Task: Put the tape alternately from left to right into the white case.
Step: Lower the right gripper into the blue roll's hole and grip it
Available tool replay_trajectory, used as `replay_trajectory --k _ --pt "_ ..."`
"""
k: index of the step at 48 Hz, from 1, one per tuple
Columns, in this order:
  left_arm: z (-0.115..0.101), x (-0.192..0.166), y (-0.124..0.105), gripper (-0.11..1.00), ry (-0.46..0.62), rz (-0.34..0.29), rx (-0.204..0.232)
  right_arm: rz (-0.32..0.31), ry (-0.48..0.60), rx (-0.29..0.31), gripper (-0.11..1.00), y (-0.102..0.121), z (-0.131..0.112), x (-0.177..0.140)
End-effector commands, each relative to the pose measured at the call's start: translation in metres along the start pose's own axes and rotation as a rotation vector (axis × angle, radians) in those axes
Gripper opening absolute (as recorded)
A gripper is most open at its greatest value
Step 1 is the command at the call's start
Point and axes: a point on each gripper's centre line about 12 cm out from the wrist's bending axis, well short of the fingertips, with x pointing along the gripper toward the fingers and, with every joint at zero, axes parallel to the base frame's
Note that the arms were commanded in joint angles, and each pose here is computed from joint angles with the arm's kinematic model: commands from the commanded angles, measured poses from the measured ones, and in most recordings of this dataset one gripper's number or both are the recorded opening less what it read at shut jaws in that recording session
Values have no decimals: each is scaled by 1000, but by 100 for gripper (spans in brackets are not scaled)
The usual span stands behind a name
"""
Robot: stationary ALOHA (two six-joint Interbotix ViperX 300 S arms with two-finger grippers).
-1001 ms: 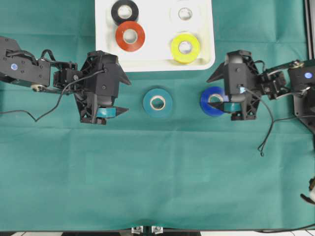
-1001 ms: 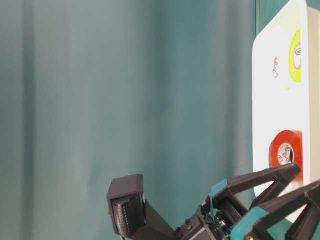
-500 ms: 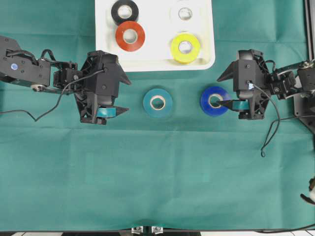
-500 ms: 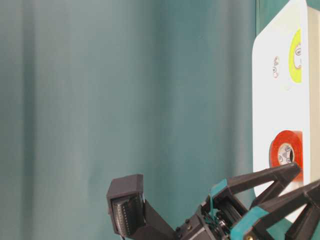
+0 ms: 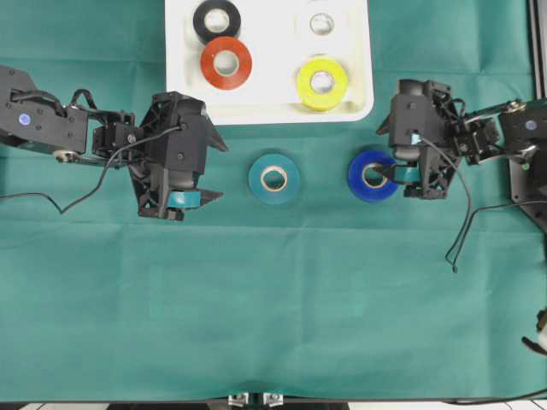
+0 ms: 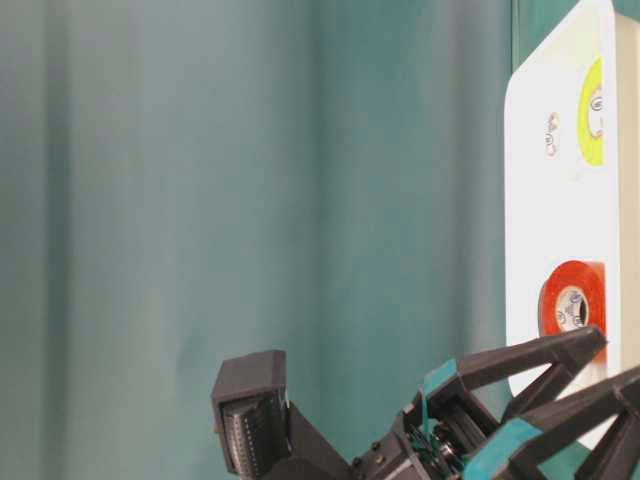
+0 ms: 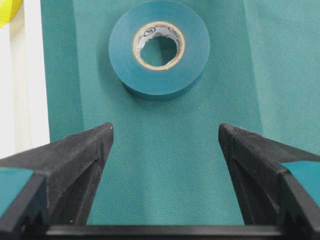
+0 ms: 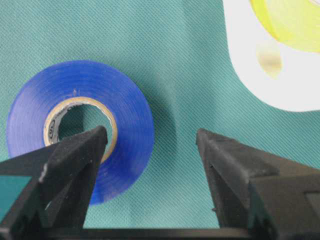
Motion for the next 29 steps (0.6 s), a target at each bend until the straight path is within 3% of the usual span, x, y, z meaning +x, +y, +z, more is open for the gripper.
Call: replay_trajectory --k 1,20,25,29 --pt "5 -6 -1 83 -25 -1 1 10 -19 -2 80 2 9 3" --pt "2 -6 -1 83 -19 -1 0 16 -10 -7 77 4 14 12" --pt "2 -7 -1 83 -20 -1 0 18 -16 -5 64 4 14 11" --pt "2 -7 -1 83 -20 -1 2 21 -29 -5 43 4 16 8"
